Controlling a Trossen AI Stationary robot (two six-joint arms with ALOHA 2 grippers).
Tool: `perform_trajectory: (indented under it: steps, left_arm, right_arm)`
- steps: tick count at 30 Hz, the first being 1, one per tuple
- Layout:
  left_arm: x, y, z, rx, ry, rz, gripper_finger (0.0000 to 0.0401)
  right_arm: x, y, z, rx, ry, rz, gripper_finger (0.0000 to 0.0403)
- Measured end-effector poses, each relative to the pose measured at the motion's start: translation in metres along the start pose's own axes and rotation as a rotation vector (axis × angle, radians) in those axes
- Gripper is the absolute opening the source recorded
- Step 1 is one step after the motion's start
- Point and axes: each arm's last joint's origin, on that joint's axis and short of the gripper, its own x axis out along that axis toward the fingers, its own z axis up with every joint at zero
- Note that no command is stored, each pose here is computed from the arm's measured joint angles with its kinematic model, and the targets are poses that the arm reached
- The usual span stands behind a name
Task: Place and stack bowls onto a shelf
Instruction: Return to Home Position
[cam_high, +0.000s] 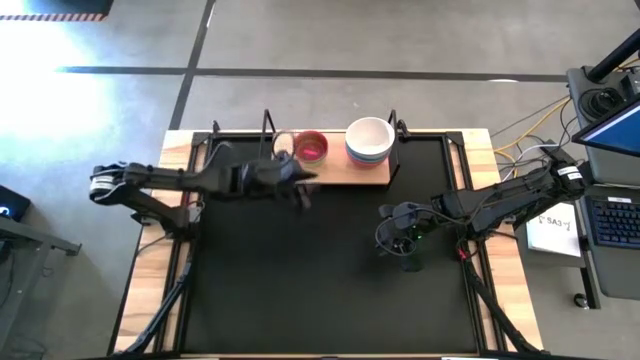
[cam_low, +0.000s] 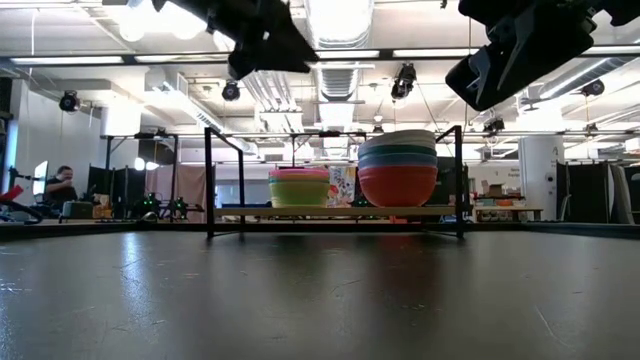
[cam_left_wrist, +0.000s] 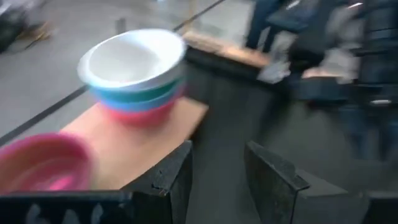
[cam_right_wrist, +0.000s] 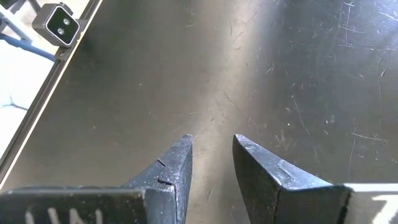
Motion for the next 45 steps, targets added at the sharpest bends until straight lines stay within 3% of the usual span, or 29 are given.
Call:
perform_trajectory:
  steps: [5, 9, 13, 17, 23, 31, 39, 45]
  left_arm:
    - [-0.002, -0.020, -0.028, 0.025, -0.083, -0.105, 0.0126]
    - [0.001, -0.026, -0.044, 0.033, -0.057, -0.126, 0.0126]
    - [0.007, -0.028, -0.050, -0.125, -0.034, -0.129, 0.0126]
    - [0.010, -0.026, -0.057, -0.149, 0.004, -0.095, 0.0126]
    - [0.005, -0.017, -0.057, -0.219, -0.066, -0.021, 0.0126]
    - [-0.024, -0.001, -0.072, -0.277, -0.227, -0.079, 0.0126]
    - [-0.055, 0.016, -0.088, -0.093, -0.437, -0.099, 0.0126]
    - [-0.078, 0.027, -0.092, -0.076, -0.515, -0.107, 0.0126]
  right_arm:
    - [0.000, 0.000, 0.000, 0.000, 0.000, 0.000, 0.0105]
    - [0.000, 0.000, 0.000, 0.000, 0.000, 0.000, 0.0105]
    - [0.000, 0.000, 0.000, 0.000, 0.000, 0.000, 0.0105]
    - [0.000, 0.000, 0.000, 0.000, 0.000, 0.000, 0.0105]
    - [0.000, 0.000, 0.000, -0.002, 0.000, 0.000, 0.0105]
    - [0.000, 0.000, 0.000, -0.001, 0.000, 0.000, 0.0105]
    - [0.000, 0.000, 0.000, -0.001, 0.000, 0.000, 0.0105]
    - [0.000, 0.000, 0.000, -0.001, 0.000, 0.000, 0.0105]
